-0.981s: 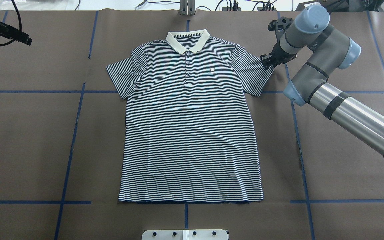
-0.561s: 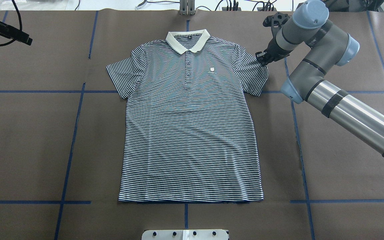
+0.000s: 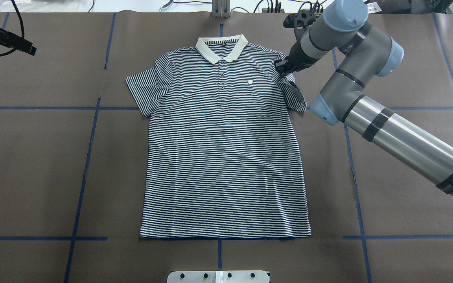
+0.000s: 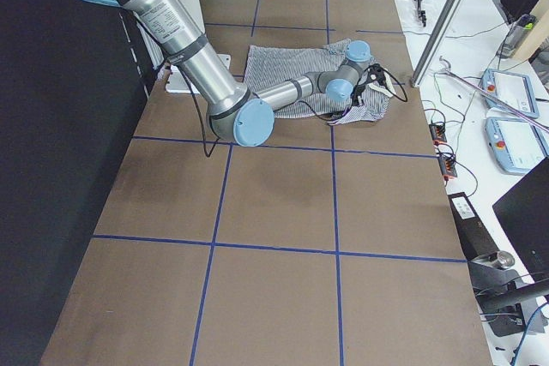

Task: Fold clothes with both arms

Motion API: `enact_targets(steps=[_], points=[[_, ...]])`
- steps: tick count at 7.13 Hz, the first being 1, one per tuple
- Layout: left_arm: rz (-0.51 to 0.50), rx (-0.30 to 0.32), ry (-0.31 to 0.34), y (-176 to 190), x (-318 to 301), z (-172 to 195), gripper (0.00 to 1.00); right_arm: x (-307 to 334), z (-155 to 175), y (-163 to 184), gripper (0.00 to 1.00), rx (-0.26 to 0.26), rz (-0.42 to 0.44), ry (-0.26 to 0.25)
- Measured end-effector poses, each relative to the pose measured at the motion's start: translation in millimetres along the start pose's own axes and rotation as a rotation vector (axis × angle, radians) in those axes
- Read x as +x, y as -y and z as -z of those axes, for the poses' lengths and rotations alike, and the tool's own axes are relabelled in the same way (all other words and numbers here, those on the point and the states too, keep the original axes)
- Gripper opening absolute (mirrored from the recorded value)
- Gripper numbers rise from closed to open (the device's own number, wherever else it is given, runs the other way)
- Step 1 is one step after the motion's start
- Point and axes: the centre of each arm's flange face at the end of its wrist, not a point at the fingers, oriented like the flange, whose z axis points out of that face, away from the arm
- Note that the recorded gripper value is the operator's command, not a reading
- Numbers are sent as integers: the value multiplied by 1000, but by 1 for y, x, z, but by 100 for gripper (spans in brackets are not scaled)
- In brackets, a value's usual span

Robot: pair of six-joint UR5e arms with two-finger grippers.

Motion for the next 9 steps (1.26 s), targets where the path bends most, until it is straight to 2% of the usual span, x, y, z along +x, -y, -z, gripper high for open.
enact_targets(steps=[1, 4, 5, 6, 8, 9], points=[[1, -1, 1, -1, -1, 0, 100, -31, -8, 14, 0, 11, -10, -7], [3, -1, 1, -2, -2, 0, 100, -72, -50, 41, 0, 18, -27, -100], [3, 0, 1, -1, -1, 1, 100, -73, -56, 42, 42, 20, -29, -117], [2, 2, 1, -1, -1, 1, 100, -74, -60, 42, 99, 22, -28, -125], [11, 6, -1, 4, 3, 1, 100, -81, -61, 39, 100, 24, -28, -119], [44, 9, 0, 8, 10, -2, 100, -87, -55, 38, 100, 27, -56, -100]])
